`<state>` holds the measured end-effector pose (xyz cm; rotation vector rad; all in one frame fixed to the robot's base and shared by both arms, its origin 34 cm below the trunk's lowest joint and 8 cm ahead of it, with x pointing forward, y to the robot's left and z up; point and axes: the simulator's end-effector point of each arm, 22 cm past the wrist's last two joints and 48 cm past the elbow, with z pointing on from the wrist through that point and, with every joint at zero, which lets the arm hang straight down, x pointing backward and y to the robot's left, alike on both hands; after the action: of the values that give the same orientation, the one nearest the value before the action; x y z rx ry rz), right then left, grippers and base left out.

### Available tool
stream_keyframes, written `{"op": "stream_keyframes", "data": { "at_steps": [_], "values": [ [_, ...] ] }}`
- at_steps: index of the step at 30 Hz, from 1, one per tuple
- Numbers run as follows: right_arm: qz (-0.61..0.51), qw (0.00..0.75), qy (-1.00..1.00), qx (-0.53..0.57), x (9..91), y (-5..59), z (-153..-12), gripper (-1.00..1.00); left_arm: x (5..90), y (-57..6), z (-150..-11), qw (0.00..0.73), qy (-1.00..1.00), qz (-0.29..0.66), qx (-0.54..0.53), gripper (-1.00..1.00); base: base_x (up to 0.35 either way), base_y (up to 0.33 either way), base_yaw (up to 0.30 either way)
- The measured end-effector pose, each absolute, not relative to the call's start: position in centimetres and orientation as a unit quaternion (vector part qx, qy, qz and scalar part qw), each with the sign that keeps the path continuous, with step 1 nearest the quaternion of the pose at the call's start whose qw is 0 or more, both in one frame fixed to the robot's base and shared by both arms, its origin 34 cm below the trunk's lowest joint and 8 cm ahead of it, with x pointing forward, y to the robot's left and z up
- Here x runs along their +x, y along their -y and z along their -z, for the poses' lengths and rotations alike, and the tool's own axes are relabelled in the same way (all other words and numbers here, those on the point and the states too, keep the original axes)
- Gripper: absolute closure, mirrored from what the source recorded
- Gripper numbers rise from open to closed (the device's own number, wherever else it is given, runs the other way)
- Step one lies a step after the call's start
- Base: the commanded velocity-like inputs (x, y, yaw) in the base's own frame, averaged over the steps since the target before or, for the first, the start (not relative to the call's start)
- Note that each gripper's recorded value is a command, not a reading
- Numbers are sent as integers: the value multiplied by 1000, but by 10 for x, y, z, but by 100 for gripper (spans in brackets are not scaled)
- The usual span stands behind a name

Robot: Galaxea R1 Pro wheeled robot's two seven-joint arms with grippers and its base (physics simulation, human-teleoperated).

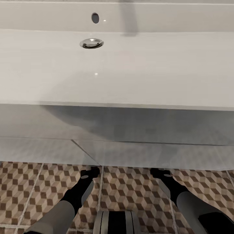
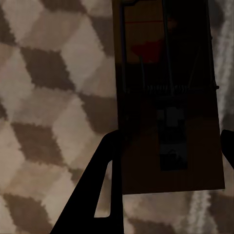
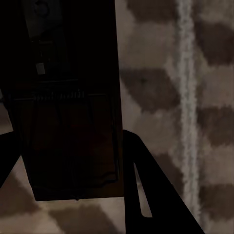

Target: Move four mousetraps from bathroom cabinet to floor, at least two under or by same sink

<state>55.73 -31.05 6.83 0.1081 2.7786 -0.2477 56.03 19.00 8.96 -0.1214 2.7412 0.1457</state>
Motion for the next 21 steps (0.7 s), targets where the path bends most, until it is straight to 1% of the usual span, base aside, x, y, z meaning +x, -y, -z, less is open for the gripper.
{"op": "stream_keyframes", "data": {
  "at_steps": [21],
  "values": [
    [88,177,-979,41,559,313,-69,100,560,-190,-90,196,-978,-53,-43,100,2,0,-2]
  ]
}}
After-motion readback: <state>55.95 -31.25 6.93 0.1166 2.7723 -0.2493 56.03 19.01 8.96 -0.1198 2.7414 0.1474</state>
